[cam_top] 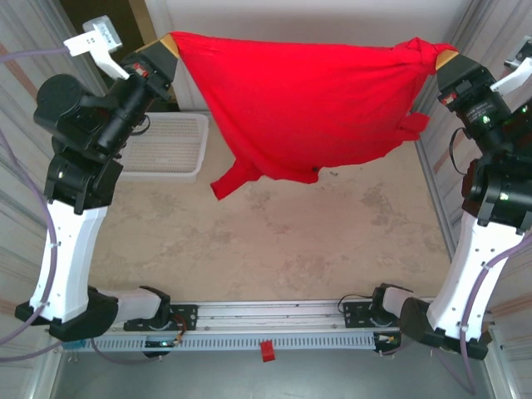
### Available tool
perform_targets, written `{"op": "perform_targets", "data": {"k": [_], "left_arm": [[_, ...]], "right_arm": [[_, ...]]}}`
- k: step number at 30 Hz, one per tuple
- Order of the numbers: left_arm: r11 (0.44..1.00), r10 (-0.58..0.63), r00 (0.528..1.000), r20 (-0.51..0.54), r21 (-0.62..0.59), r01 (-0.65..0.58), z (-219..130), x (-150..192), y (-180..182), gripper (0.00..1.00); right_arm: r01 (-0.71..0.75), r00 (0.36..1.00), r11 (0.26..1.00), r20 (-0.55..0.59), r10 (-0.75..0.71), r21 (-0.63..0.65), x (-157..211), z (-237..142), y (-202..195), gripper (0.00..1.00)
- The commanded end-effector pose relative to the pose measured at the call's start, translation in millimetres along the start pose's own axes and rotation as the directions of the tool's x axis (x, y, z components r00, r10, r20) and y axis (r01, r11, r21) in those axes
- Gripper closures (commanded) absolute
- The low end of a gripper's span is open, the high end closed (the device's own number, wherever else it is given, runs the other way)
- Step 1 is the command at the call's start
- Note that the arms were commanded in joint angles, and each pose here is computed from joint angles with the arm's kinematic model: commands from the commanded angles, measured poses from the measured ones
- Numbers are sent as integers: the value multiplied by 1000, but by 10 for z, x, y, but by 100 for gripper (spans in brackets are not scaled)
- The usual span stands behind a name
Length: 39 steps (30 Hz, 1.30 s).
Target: Fold the inside-out t-shirt
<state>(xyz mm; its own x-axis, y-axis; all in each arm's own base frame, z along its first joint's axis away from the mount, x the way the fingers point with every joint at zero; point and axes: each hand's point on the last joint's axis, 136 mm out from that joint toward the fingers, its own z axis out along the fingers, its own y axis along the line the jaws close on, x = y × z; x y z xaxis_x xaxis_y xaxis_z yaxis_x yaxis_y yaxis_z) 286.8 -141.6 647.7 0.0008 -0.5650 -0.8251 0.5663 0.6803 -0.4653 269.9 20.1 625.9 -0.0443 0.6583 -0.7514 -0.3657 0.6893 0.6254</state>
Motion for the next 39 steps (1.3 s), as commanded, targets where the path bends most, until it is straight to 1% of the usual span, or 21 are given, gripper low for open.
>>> {"op": "perform_targets", "data": {"k": [1,4,6,10,11,14,15,17,19,21,23,24,25,26,28,30,33,35,39], "left_arm": [[998,12,1000,7,-57,-12,28,34,133,100],[990,21,998,-53,-137,-29,199,302,429,100],[980,-4,995,-102,-197,-16,375,526,748,100],[958,-58,978,-201,-288,-2,849,948,1462,100],[950,-80,973,-217,-312,8,978,1039,1652,100],[941,-98,967,-233,-339,13,1364,1188,2042,100],[943,-100,969,-228,-333,19,1464,1173,2086,100],[945,-105,972,-210,-326,32,1690,1170,2170,100],[956,-103,980,-171,-288,50,1820,1036,2084,100],[963,-115,985,-126,-258,79,1886,907,2007,100],[971,-116,989,-89,-221,94,1870,755,1870,100],[972,-116,990,-84,-214,96,1862,732,1851,100],[977,-103,992,-67,-194,88,1781,604,1714,100],[979,-95,993,-65,-189,81,1740,574,1674,100],[981,-81,994,-71,-179,67,1631,562,1598,100],[981,-83,991,-107,-184,63,1509,641,1565,100],[976,-85,978,-193,-213,43,1295,986,1617,100],[971,-99,965,-242,-237,40,1100,1289,1696,100],[940,-170,928,-331,-338,52,476,2053,2016,100]], "right_arm": [[-37,999,999,4,37,-7,-17,20,-20,100],[-106,993,993,-37,108,52,168,210,-425,100],[-150,986,985,-56,155,86,283,361,-711,100],[-208,966,964,-118,229,166,564,777,-1310,100],[-210,961,961,-141,237,179,650,920,-1433,100],[-202,953,958,-185,240,203,816,1291,-1677,100],[-199,952,958,-192,239,206,830,1398,-1724,100],[-189,957,965,-184,222,181,719,1612,-1704,100],[-181,963,972,-174,206,152,563,1734,-1614,100],[-159,973,981,-149,175,111,343,1783,-1418,100],[-140,982,987,-119,149,77,127,1772,-1231,100],[-138,984,988,-106,144,64,38,1756,-1157,100],[-139,985,989,-94,143,49,-39,1733,-1096,100],[-142,985,989,-88,145,41,-81,1711,-1071,100],[-140,985,989,-96,144,50,-77,1630,-1061,100],[-132,983,989,-122,140,71,55,1531,-1097,100],[-144,976,980,-141,163,138,437,1254,-1337,100],[-175,962,961,-172,214,217,883,1010,-1656,100],[-209,906,903,-273,323,376,1984,349,-2215,100]]}}
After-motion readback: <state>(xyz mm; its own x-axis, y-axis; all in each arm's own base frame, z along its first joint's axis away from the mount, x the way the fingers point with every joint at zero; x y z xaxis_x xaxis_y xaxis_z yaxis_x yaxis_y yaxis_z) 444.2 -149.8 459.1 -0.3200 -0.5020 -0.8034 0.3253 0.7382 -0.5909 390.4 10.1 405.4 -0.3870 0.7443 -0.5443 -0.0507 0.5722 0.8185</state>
